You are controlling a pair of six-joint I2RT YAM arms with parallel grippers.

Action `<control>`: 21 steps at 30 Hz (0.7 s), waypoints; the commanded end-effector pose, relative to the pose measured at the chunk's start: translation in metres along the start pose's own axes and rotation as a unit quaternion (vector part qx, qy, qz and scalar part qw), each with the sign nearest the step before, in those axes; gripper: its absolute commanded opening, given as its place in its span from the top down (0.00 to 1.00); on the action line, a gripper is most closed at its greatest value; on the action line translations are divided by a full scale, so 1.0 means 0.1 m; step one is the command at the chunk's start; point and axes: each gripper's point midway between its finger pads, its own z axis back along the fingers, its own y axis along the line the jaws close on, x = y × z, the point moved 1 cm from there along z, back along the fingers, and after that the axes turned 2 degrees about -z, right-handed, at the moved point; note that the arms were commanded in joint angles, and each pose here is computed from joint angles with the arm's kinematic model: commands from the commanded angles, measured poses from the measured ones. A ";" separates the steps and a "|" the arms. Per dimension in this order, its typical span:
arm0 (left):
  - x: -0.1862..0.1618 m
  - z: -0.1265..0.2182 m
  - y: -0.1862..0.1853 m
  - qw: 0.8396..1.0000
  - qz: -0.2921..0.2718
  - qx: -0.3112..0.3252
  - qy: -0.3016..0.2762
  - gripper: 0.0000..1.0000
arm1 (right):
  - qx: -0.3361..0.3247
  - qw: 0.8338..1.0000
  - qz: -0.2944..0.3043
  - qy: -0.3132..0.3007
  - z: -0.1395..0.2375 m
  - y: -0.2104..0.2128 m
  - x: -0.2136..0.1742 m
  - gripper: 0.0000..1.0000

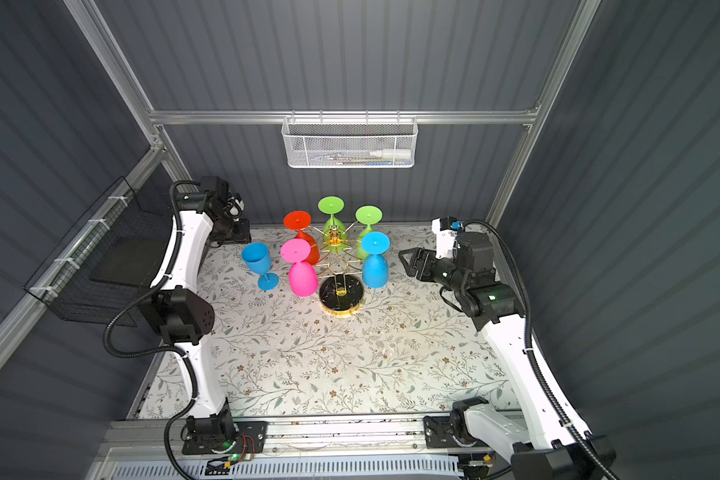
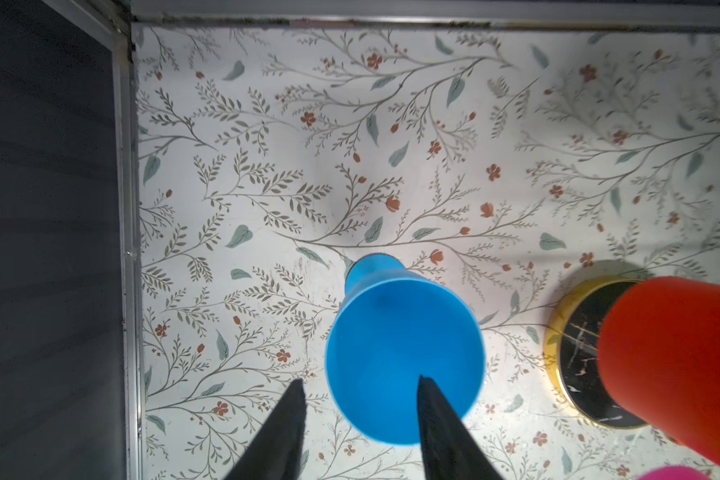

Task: Take the wine glass off the wine glass rack

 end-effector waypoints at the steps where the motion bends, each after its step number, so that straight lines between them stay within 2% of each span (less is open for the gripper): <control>1: 0.14 0.35 -0.06 0.998 0.008 -0.020 -0.055 0.54 | 0.033 0.999 0.001 -0.010 0.00 0.14 0.13 0.29; 5: 0.24 0.73 -0.13 0.992 0.004 -0.035 -0.122 0.53 | 0.062 0.998 -0.005 -0.015 -0.03 0.23 0.19 0.31; 6: 0.26 0.84 -0.15 0.989 0.001 -0.041 -0.141 0.53 | 0.061 0.998 -0.015 -0.003 -0.14 0.18 0.16 0.31; 9: 0.33 1.13 -0.30 0.972 -0.019 -0.079 -0.219 0.52 | 0.075 0.997 -0.031 0.003 -0.22 0.18 0.17 0.33; 12: 0.32 1.52 -0.42 0.943 -0.041 -0.102 -0.314 0.46 | 0.092 0.995 -0.049 0.008 -0.29 0.19 0.20 0.35; 16: 0.20 2.02 -0.52 0.892 -0.063 -0.115 -0.432 0.29 | 0.118 0.991 -0.068 0.011 -0.36 0.22 0.23 0.38; 19: 0.06 2.34 -0.59 0.859 -0.077 -0.124 -0.490 0.19 | 0.132 0.988 -0.080 0.015 -0.41 0.24 0.25 0.41; 20: -0.02 2.30 -0.59 0.858 -0.077 -0.125 -0.492 0.17 | 0.137 0.987 -0.083 0.016 -0.43 0.25 0.25 0.42; 21: -0.07 2.37 -0.65 0.850 -0.084 -0.140 -0.502 0.16 | 0.142 0.986 -0.086 0.017 -0.44 0.26 0.25 0.43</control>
